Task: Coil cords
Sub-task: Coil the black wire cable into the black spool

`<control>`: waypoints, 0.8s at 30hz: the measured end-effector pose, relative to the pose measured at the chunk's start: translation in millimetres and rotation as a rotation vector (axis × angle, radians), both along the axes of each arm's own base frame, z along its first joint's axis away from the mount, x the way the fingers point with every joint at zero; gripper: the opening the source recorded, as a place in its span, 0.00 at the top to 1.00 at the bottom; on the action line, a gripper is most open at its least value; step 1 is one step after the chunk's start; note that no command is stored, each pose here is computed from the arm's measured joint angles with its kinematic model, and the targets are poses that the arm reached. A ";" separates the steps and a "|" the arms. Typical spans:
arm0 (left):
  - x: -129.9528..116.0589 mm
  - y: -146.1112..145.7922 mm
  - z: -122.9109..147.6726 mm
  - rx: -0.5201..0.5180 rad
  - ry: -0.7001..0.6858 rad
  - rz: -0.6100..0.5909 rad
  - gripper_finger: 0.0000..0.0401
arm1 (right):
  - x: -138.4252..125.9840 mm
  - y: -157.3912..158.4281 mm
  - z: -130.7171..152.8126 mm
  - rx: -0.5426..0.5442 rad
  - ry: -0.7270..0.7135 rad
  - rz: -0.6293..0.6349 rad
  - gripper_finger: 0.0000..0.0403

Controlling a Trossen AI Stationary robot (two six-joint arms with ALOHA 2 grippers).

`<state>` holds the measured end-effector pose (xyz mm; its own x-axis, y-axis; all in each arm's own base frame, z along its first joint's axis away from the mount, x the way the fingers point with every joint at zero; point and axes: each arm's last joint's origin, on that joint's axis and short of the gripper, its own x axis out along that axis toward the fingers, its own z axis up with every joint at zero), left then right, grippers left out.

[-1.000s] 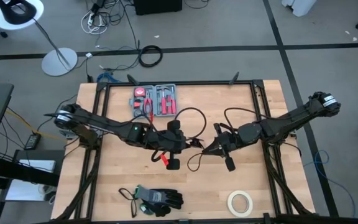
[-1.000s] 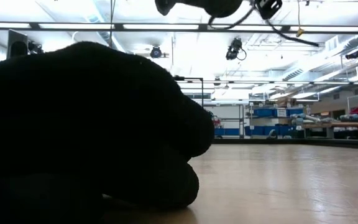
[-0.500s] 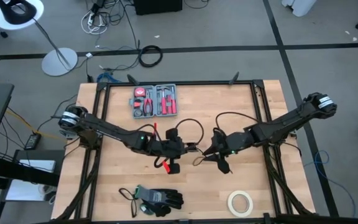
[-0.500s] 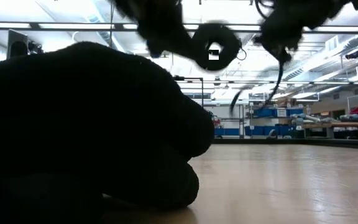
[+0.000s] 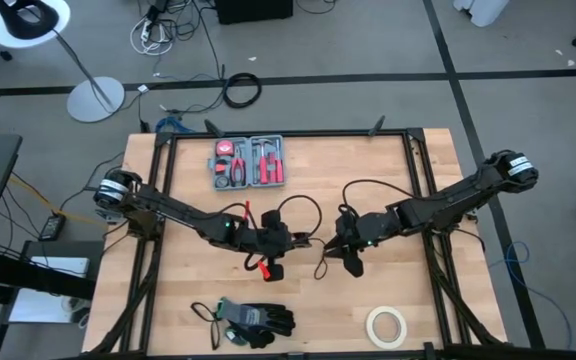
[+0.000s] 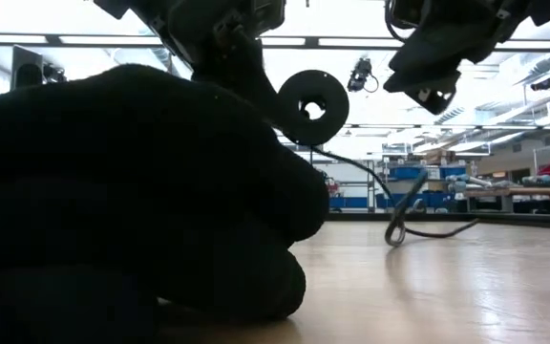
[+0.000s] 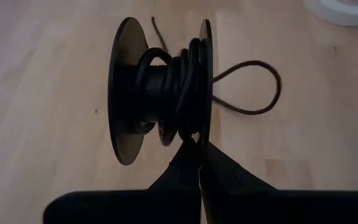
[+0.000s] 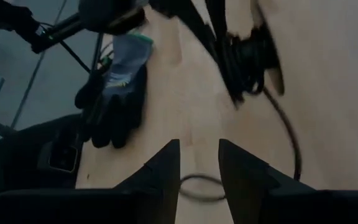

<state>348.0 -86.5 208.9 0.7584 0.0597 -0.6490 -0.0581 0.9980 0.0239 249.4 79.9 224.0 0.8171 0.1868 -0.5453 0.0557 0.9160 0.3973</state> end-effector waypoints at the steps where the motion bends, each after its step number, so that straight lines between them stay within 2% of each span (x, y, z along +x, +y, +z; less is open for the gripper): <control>1: 0.4 -0.4 0.5 -0.003 -0.005 -0.009 1.00 | 1.0 -0.8 0.9 -0.036 -0.021 0.004 0.73; 5: 0.8 -1.0 1.0 -0.003 -0.010 -0.025 1.00 | 6.7 -3.9 6.3 -0.221 -0.130 -0.042 0.73; 8: 1.4 -1.1 1.7 -0.005 -0.019 -0.029 1.00 | 9.6 -5.6 11.6 -0.295 -0.196 -0.096 0.73; 12: 1.6 -1.2 1.9 -0.009 -0.022 -0.026 1.00 | 18.8 -9.8 14.3 -0.287 -0.268 -0.095 0.73; 17: 3.9 -1.3 4.9 -0.020 -0.054 -0.028 1.00 | 31.7 -16.2 2.4 -0.263 -0.238 -0.074 0.73; 24: 4.3 -1.4 5.5 -0.032 -0.053 -0.031 1.00 | 49.0 -20.4 -0.1 -0.226 -0.222 -0.025 0.73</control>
<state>352.2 -87.8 214.5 0.7930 0.0152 -0.6091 -0.0271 0.9996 -0.0103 298.4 59.5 223.9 0.9237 0.0596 -0.3785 0.0139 0.9820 0.1886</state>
